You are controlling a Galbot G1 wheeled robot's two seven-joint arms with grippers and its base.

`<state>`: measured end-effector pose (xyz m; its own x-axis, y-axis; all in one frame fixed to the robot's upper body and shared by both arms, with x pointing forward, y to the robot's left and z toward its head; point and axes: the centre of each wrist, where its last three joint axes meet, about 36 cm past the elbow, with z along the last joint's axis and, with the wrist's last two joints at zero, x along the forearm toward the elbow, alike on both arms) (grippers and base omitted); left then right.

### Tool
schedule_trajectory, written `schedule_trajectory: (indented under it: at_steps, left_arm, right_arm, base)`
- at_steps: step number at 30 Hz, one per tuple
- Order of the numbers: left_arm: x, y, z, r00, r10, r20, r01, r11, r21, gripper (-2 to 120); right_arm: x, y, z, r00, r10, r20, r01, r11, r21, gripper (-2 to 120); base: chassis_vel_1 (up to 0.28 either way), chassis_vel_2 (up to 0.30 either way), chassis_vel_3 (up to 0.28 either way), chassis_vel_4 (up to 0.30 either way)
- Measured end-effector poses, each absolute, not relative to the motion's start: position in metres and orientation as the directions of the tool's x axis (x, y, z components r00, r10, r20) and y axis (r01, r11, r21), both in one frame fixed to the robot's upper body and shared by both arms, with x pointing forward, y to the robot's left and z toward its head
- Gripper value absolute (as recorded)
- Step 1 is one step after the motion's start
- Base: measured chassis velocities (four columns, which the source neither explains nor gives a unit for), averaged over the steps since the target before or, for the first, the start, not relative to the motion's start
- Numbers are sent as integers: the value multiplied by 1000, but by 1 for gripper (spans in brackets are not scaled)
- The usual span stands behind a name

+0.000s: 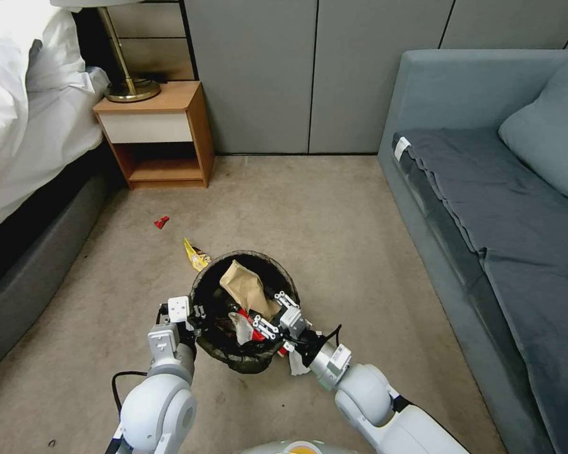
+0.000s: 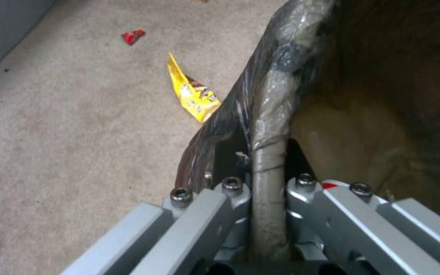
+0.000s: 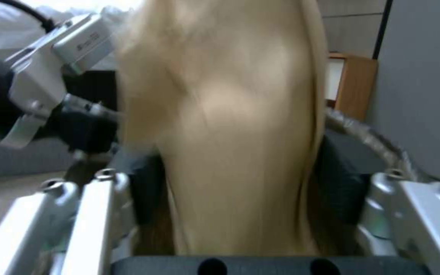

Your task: Pick up the trash bin, then pick up the garbage from the floor and place it into the trash bin.

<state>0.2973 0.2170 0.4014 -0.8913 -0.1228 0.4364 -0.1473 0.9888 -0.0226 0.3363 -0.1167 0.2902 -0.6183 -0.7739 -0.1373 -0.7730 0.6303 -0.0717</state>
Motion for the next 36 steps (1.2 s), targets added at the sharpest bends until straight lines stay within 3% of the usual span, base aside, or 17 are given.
schedule_trajectory:
  at_steps: [2,3,11,24,32,35,36]
  left_arm:
    - [297,217,401,-891,-122,437,-147,989,-23,0]
    - [298,216,402,-891,-121,437,-146,989,-23,0]
    - [299,217,402,-890,-120,439,-145,989,-23,0]
    - [299,219,399,-886,-123,447,-143,990,-11,0]
    - [299,222,397,-883,-130,450,-148,989,-4,0]
    - [300,227,395,-881,-148,449,-166,986,-1,0]
    - [300,227,395,-881,-148,449,-166,986,-1,0]
  right_arm:
    - [336,-117,290,-618,-775,-135,-773,630,-72,68]
    - [334,-118,288,-617,-776,-130,-775,628,-73,77]
    - [328,-122,285,-610,-784,-111,-781,619,-78,99]
    - [318,-128,316,-596,-782,-184,-775,620,-125,100]
    - [320,-130,367,-649,-687,-327,-689,713,-132,100]
    - [303,-133,390,-750,-530,-396,-536,838,-107,100]
    - [303,-133,390,-750,-530,-396,-536,838,-107,100]
  base:
    - [0,0,0,0]
    - [0,0,0,0]
    - [0,0,0,0]
    - [0,0,0,0]
    - [0,0,0,0]
    - [0,0,0,0]
    - [0,0,0,0]
